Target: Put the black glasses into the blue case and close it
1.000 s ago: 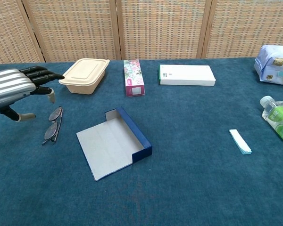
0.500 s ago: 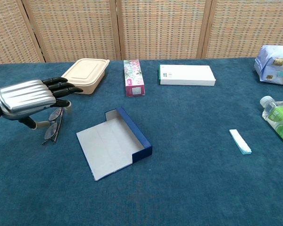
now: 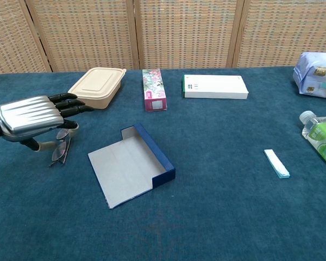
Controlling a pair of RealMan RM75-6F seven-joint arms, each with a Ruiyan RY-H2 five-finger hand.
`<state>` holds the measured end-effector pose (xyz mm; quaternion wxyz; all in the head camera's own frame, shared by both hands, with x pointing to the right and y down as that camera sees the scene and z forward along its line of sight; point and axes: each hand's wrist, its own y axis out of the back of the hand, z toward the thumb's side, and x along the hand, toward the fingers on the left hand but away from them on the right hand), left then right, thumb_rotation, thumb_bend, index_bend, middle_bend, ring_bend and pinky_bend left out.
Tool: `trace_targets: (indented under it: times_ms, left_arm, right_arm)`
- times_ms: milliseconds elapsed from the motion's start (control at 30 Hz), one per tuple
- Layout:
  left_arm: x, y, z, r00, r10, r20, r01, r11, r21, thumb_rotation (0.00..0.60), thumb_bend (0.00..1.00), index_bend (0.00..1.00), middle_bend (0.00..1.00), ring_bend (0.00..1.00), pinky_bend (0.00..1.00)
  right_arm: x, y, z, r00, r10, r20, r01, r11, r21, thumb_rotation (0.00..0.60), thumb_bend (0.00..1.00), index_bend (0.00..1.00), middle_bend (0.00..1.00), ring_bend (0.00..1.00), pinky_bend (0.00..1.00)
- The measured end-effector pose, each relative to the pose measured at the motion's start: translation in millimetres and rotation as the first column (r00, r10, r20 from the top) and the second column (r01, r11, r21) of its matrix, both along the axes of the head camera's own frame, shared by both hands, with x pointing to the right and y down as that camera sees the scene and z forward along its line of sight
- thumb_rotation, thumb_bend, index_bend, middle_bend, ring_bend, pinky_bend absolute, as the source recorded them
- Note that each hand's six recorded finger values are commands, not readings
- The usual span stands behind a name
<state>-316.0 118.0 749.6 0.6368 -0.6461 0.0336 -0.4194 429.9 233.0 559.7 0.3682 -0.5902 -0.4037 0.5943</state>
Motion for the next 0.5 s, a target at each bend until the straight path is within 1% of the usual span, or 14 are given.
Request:
trace_targets:
  times_ms: [167,500]
  left_arm:
    - [-2.4,1.7,1.1,1.0,-0.004,0.005,0.004,1.0,-0.003,0.6,0.37,0.55,0.0,0.0,0.0]
    - [-8.1,2.0,-2.4,0.999,-0.035,-0.016,0.035,0.999,0.0,0.6,0.43,0.65,0.0,0.0,0.0]
  right_arm:
    - [0.1,0.0,0.0,1.0,0.0,0.0,0.0,1.0,0.0,0.6,0.0,0.06,0.0,0.0,0.0]
    - [-0.1,0.0,0.0,1.0,0.0,0.001,0.0,1.0,0.0,0.6,0.0,0.06,0.0,0.0,0.0]
